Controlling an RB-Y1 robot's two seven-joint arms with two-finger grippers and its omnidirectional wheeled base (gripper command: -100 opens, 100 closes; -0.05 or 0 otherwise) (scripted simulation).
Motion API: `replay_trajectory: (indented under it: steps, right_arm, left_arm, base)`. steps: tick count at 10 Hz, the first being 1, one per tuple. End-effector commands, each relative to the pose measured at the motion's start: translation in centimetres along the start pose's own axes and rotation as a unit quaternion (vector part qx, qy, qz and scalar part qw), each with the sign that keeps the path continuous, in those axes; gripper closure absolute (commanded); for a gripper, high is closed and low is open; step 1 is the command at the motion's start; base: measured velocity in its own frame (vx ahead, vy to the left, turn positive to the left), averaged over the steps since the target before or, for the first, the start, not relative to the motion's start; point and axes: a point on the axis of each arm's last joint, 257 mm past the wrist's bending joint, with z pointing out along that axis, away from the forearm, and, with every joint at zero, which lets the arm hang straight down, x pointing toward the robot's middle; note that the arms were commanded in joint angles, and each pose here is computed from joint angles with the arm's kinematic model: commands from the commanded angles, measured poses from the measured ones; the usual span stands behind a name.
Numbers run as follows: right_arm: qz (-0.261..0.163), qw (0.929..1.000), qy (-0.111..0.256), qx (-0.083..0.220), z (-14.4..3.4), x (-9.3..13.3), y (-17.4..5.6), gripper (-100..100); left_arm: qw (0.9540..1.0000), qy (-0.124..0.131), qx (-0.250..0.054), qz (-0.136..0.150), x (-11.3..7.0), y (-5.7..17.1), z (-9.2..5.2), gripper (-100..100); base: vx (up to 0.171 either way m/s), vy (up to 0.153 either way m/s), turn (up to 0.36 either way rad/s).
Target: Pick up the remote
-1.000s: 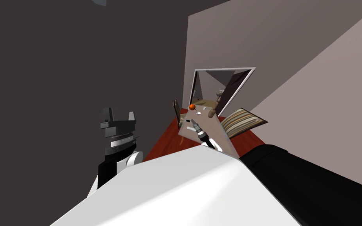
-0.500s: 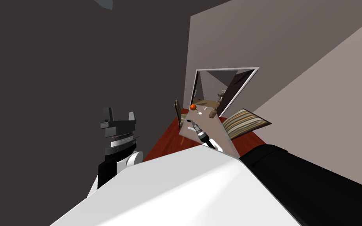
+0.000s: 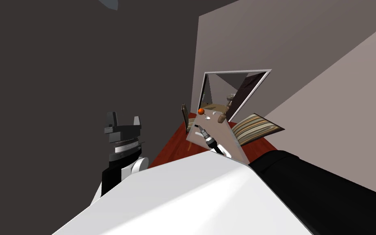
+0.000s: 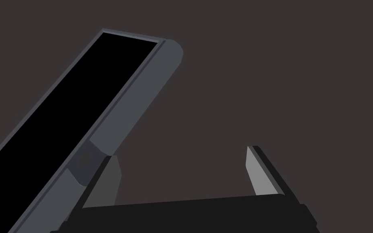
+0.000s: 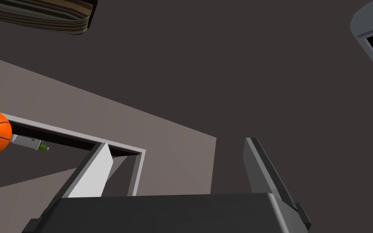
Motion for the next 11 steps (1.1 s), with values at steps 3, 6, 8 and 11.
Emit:
replay_trajectory:
  steps: [3,6,8,11]
  right_arm:
    - [0.0,0.9999,0.012,0.003,-0.2,0.9,-0.6,-100]
    - [-0.004,0.9992,0.038,0.012,-0.9,2.6,-2.1,-100]
    - [-0.01,0.9978,0.062,0.02,-1.6,4.0,-3.4,-100]
    - [-0.017,0.9946,0.095,0.039,-2.9,5.8,-5.6,-100]
  left_arm:
    - [1.0,0.0,0.0,0.0,0.0,0.0,0.0,0]
    - [1.0,0.0,0.0,0.0,0.0,0.0,0.0,0]
    - [1.0,0.0,0.0,0.0,0.0,0.0,0.0,0]
    - [1.0,0.0,0.0,0.0,0.0,0.0,0.0,0]
  base:
    - [-0.005,0.006,0.017]
    - [-0.023,0.026,0.08]
    - [-0.031,0.035,0.105]
    - [-0.023,0.026,0.079]
